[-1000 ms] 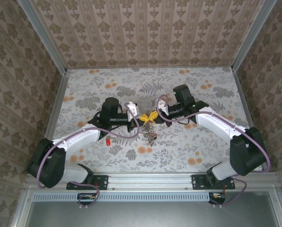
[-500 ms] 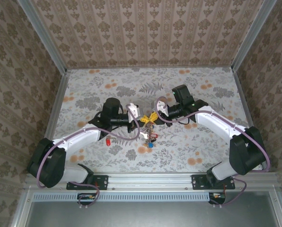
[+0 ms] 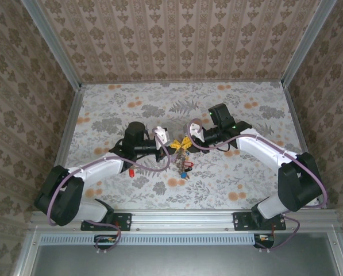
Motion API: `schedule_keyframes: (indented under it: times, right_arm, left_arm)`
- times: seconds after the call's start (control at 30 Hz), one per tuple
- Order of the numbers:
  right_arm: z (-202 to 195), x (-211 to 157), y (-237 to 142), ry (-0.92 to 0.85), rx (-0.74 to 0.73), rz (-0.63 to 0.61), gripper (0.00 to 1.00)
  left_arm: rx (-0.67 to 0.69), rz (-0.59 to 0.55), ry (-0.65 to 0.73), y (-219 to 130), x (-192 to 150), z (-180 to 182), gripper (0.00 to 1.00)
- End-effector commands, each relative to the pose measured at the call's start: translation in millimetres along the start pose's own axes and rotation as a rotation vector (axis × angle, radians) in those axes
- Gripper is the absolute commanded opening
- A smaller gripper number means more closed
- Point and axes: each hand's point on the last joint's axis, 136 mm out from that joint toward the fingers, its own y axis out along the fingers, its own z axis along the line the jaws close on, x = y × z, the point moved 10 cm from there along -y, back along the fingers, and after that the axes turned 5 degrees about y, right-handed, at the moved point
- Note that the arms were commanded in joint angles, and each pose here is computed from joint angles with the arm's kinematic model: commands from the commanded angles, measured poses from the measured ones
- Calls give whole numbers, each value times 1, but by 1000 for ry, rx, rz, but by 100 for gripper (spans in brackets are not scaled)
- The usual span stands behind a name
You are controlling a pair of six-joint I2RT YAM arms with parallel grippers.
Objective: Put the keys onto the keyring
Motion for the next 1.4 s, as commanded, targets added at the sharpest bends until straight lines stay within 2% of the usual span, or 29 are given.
schedule_keyframes:
  times: [0.0, 0.07, 0.27, 0.43, 0.47, 0.6, 0.9, 1.37]
  right_arm:
    - [1, -6, 4, -1, 9, 3, 17]
    - [0, -9, 5, 0, -9, 17, 16]
    - [-1, -10, 4, -7, -39, 15, 0]
    - [1, -7, 2, -20, -27, -11, 0]
    - [1, -5, 2, -20, -16, -21, 0]
    - [2, -2, 1, -20, 17, -49, 0]
    - [1, 4, -1, -19, 42, -83, 0]
    - [1, 11, -1, -11, 72, -110, 0]
  left_arm:
    - [44, -70, 30, -4, 8, 8, 0]
    - [42, -75, 26, -4, 7, 8, 0]
    - [41, -85, 17, -5, 5, 7, 0]
    - [35, -78, 11, -4, 3, 7, 1]
    - [33, -74, 8, -4, 2, 7, 9]
    - [2, -63, -3, -1, 0, 8, 18]
    - [-32, -37, -8, 4, -2, 10, 20]
    - [-50, -16, -2, 10, 0, 11, 13]
